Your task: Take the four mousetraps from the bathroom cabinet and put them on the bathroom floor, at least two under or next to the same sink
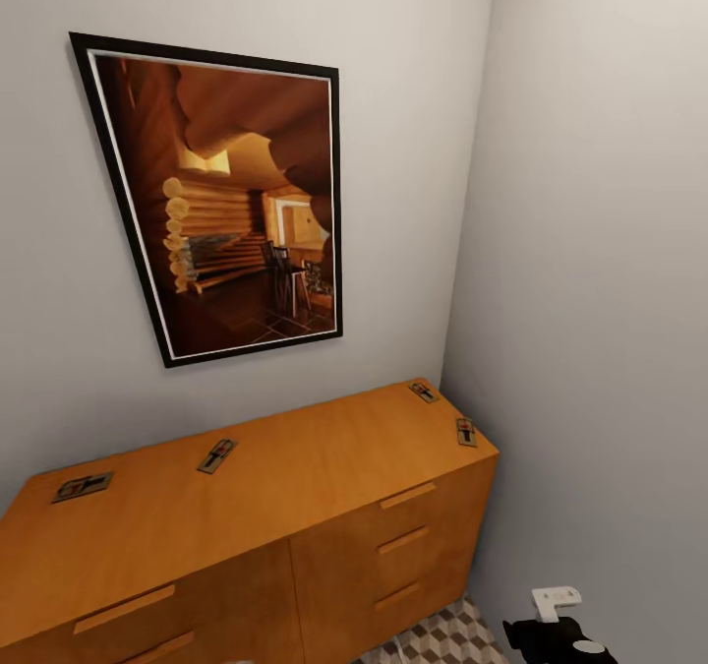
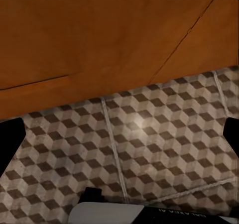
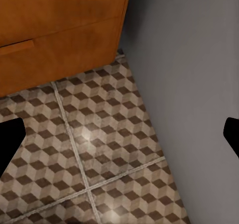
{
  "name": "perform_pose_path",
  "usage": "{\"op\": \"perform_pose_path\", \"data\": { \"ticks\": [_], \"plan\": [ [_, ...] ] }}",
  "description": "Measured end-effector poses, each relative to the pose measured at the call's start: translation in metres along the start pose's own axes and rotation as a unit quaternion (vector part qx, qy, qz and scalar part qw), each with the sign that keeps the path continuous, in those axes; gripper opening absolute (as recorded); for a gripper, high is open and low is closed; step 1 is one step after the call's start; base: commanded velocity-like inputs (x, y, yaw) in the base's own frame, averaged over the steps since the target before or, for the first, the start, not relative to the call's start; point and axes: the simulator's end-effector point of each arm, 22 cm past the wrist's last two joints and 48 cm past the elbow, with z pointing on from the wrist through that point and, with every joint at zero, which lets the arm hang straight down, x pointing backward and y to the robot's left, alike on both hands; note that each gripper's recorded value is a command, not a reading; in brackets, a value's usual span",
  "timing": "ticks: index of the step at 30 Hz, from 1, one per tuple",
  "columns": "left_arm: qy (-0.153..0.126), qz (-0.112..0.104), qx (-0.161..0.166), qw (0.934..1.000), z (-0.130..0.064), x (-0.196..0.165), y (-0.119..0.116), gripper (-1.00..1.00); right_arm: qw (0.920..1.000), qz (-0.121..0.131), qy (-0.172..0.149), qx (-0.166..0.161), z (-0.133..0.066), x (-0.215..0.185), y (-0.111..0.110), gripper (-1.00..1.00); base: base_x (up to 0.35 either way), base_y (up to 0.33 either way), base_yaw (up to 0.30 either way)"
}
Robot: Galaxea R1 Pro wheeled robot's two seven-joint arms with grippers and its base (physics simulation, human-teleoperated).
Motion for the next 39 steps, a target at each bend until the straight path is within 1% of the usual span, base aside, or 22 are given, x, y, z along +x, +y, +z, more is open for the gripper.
{"op": "perform_pose_path", "data": {
  "ticks": [1, 5, 10, 26, 29, 32, 35, 38, 39],
  "plan": [
    [0.0, 0.003, 0.005, 1.0, 0.0, 0.0, -0.006, 1.0, 1.0, 0.0, 0.0, 0.0, 0.0, 0.0, 0.0, 1.0, 0.0, 0.0, 0.0],
    [0.003, 0.015, 0.012, 0.9998, -0.001, 0.003, -0.015, 1.0, 1.0, 0.0, 0.0, 0.0, 0.0, 0.0, 0.0, 1.0, 0.0, 0.0, 0.0],
    [0.003, 0.025, 0.012, 0.9996, 0.0, 0.004, -0.013, 1.0, 1.0, -0.001, 0.0, 0.0, 0.0, 0.0, 0.0, 1.0, -0.104, 0.0, 0.0],
    [0.003, 0.028, 0.009, 0.9996, 0.0, 0.004, -0.011, 1.0, 1.0, -0.001, 0.0, 0.0, 0.0, 0.0, 0.0, 1.0, -0.329, 0.0, 0.0],
    [0.003, 0.027, 0.009, 0.9996, 0.0, 0.004, -0.011, 1.0, 1.0, -0.001, 0.0, -0.001, 0.0, 0.0, 0.001, 1.0, -0.113, 0.0, 0.0],
    [0.0, 0.026, 0.009, 0.9996, 0.0, 0.003, -0.013, 1.0, 1.0, -0.001, 0.0, 0.0, 0.0, 0.0, 0.001, 1.0, -0.039, 0.0, 0.0],
    [-0.012, 0.023, 0.012, 0.9996, -0.001, -0.003, -0.018, 1.0, 1.0, -0.003, 0.0, -0.001, 0.0, 0.0, 0.001, 1.0, -0.017, 0.0, 0.0],
    [-0.024, 0.025, 0.018, 0.9993, -0.002, -0.012, -0.024, 1.0, 1.0, -0.006, 0.0, 0.0, 0.0, -0.001, 0.001, 1.0, -0.007, 0.0, 0.0],
    [-0.033, 0.026, 0.02, 0.9989, -0.003, -0.02, -0.027, 1.0, 1.0, -0.007, -0.002, -0.001, 0.0, -0.002, 0.001, 1.0, -0.004, 0.0, 0.0]
  ]
}}
